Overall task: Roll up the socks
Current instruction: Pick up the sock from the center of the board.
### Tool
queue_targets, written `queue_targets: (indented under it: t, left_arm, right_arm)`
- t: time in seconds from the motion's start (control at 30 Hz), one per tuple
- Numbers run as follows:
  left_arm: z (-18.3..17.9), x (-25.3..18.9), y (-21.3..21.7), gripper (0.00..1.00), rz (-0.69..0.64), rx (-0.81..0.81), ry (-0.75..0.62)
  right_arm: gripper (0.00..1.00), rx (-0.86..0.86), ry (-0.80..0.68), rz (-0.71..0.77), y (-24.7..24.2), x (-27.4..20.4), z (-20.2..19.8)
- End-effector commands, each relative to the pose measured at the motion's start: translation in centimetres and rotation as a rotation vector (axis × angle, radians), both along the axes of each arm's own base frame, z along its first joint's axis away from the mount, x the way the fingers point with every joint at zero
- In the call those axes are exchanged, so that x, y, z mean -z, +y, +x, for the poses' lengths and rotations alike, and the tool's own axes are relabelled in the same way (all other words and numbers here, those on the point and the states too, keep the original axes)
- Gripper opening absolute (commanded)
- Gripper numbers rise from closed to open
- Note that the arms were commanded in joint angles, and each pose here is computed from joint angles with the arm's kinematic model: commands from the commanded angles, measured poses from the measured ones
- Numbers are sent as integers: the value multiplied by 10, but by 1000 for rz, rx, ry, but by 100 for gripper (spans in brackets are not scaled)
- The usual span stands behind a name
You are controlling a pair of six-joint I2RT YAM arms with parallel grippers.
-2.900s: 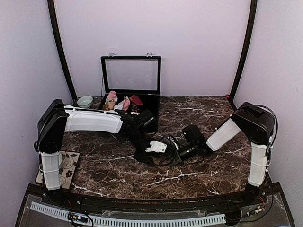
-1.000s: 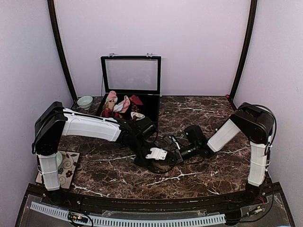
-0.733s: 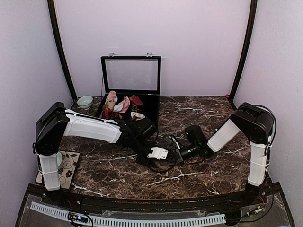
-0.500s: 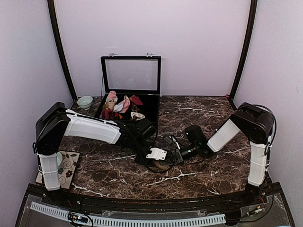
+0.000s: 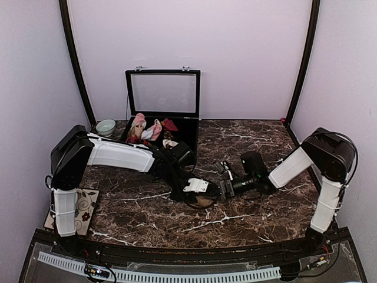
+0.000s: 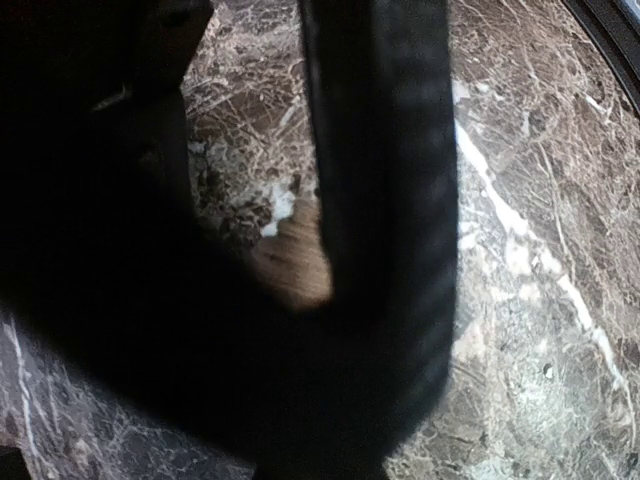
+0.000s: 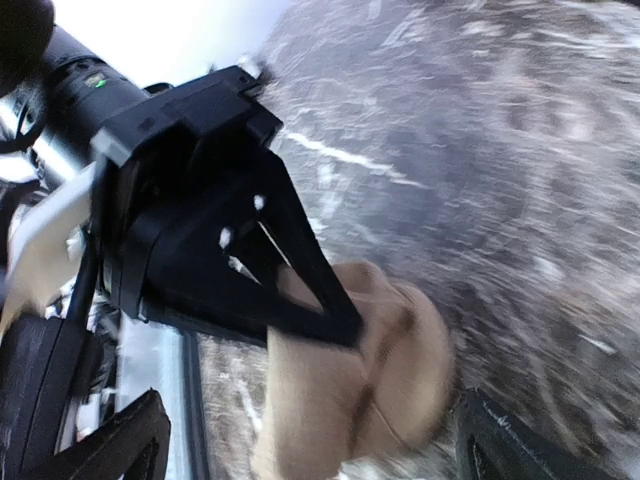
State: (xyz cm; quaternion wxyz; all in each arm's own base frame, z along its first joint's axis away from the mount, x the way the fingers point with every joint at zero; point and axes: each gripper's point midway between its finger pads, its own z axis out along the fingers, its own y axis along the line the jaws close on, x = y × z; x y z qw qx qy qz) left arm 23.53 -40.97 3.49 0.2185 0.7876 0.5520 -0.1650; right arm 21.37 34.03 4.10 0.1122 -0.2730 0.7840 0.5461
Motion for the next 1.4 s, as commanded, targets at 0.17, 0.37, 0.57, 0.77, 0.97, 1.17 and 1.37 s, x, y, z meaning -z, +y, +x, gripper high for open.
queue_targets:
  t: [0.17, 0.37, 0.57, 0.77, 0.97, 1.17, 1.37]
  left_arm:
    - [-22, 37, 41, 0, 191, -90, 294]
    - [-34, 26, 35, 0, 179, -115, 429]
    - [-28, -35, 10, 0, 15, -159, 683]
    - [-35, -97, 2, 0, -112, -117, 916]
    - [-20, -144, 4, 0, -250, -120, 1125]
    - [-29, -169, 9, 0, -280, -62, 1184]
    - [-39, -165, 18, 0, -252, -48, 1159]
  right_arm:
    - [99, 290, 55, -405, -84, 76, -24]
    - [99, 462, -77, -290, -97, 33, -7]
    - [100, 746, -185, 40, -124, -44, 15]
    - [97, 483, -549, -18, -94, -86, 8]
    - [83, 257, -889, 141, -56, -156, -27]
    - [78, -16, -947, 144, 2, -176, -46]
    - [76, -50, -987, 110, 20, -182, -33]
